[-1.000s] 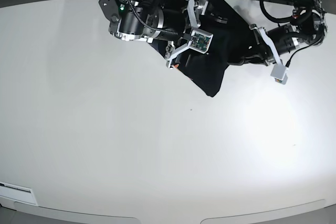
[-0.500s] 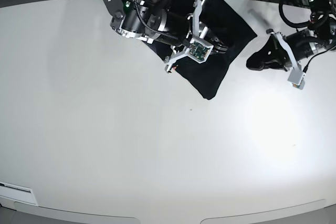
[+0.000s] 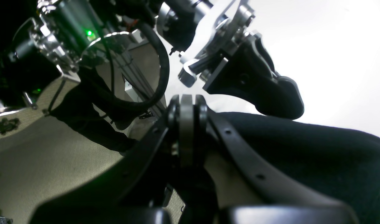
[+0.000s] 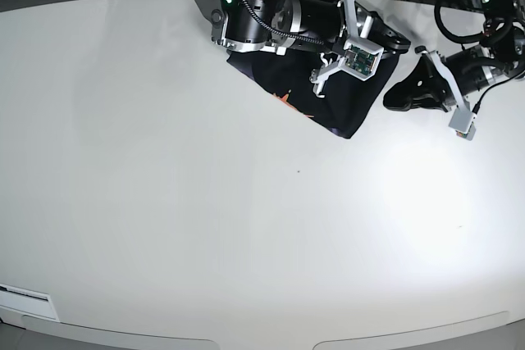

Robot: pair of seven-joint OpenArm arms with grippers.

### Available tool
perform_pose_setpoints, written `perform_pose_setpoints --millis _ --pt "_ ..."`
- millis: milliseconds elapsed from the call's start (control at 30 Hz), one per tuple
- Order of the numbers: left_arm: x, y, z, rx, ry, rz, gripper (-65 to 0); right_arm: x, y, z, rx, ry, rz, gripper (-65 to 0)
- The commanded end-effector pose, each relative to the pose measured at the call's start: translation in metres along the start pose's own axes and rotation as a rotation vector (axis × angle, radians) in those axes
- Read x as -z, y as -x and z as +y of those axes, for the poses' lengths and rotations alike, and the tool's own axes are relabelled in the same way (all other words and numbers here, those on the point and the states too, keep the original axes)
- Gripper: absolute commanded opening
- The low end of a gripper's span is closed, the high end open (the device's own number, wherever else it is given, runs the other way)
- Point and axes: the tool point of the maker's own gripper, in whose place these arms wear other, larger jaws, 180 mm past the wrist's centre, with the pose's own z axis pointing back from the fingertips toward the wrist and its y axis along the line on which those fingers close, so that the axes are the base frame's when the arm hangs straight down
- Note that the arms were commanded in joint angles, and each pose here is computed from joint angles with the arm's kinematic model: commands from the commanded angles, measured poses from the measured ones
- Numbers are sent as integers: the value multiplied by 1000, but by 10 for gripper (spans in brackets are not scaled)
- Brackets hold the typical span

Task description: Fold the T-shirt properly

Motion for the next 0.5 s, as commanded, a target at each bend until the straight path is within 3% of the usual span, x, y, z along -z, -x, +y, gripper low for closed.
perform_pose_setpoints --millis 0,200,467 --pt "-5 -14 -3 33 12 -40 -650 -1 -18 5 -8 -18 -65 -650" --pt "-5 -17 -3 33 12 -56 -650 0 -19 5 -7 -19 -74 -650" --pt "-5 -20 -3 34 13 -71 -650 24 20 1 50 -73 16 -650"
